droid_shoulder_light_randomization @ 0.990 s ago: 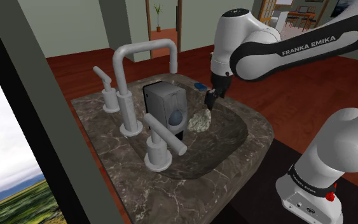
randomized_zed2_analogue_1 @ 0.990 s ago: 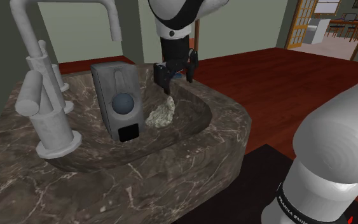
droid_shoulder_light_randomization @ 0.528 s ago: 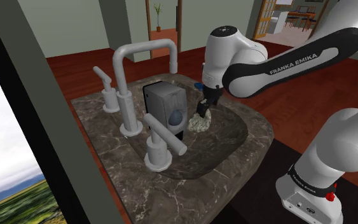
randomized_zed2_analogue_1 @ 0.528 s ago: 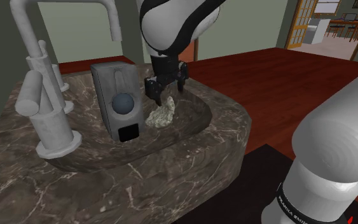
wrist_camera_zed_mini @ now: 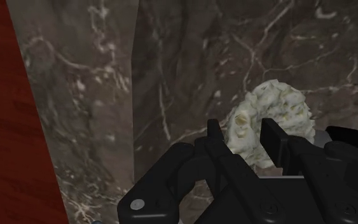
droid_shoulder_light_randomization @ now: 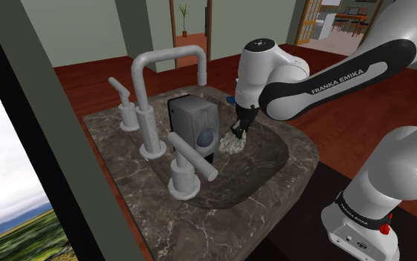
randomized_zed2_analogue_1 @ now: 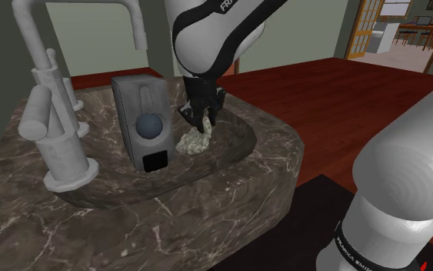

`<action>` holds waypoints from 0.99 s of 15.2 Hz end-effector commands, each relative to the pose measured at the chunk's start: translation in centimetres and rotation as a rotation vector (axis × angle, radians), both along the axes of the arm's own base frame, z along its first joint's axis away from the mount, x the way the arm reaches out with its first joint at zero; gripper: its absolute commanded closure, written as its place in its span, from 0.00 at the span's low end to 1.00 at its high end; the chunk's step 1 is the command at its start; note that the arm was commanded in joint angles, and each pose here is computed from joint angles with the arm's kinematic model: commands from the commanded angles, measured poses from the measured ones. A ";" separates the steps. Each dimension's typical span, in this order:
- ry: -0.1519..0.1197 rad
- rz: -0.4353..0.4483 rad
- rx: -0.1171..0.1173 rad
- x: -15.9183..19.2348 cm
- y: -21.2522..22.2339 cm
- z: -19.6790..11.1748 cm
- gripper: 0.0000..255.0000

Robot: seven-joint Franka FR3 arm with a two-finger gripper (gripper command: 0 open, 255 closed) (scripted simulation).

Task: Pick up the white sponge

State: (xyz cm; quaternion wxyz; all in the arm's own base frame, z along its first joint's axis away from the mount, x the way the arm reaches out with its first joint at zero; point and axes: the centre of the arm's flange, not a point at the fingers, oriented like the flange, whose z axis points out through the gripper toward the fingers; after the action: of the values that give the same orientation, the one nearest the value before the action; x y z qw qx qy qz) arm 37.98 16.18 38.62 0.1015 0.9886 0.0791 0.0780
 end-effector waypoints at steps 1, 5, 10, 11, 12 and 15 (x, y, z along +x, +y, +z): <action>0.000 -0.001 0.000 0.0 0.0 0.0 1.00; 0.000 -0.001 0.000 0.0 0.0 0.0 1.00; 0.000 -0.001 0.000 0.0 0.0 2.0 1.00; 0.000 -0.001 0.000 0.0 0.0 2.6 1.00; 0.000 -0.001 0.000 0.0 0.0 3.1 1.00; 0.000 -0.001 0.000 0.0 0.0 4.7 1.00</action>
State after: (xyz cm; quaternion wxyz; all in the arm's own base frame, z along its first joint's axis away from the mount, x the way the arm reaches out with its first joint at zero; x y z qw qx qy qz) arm 37.97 16.23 42.67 0.1018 0.9886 0.0786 0.0777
